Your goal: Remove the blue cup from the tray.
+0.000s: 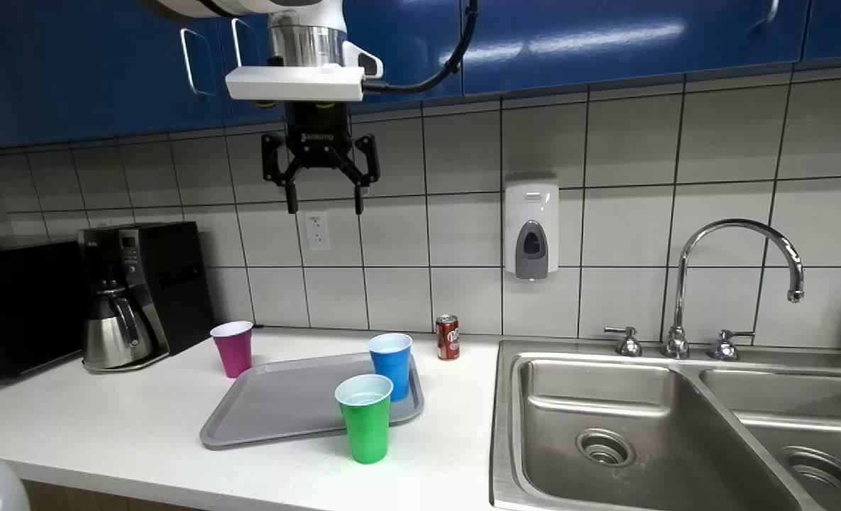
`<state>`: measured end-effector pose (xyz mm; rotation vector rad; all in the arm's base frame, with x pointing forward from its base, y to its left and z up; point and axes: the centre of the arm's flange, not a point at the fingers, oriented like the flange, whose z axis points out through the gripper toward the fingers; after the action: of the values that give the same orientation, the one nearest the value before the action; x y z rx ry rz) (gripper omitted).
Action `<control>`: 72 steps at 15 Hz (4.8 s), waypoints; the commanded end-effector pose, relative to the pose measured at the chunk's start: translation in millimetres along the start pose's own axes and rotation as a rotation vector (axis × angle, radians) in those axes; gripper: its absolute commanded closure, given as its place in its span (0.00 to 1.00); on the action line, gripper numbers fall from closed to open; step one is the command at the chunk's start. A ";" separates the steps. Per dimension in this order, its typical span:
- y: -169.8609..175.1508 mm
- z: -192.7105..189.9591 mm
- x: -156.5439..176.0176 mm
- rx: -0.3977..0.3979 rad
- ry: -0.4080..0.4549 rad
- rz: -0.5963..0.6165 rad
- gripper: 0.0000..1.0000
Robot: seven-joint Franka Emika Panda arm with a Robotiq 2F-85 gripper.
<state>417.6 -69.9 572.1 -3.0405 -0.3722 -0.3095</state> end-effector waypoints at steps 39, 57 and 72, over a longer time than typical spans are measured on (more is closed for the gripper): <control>10.4 147.0 17.7 -0.091 0.140 -0.055 0.00; 24.8 233.6 90.3 -0.058 0.148 -0.089 0.00; 29.7 307.3 135.2 -0.044 0.151 -0.130 0.00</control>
<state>595.7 -36.2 306.6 -3.0343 -0.5245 -0.5347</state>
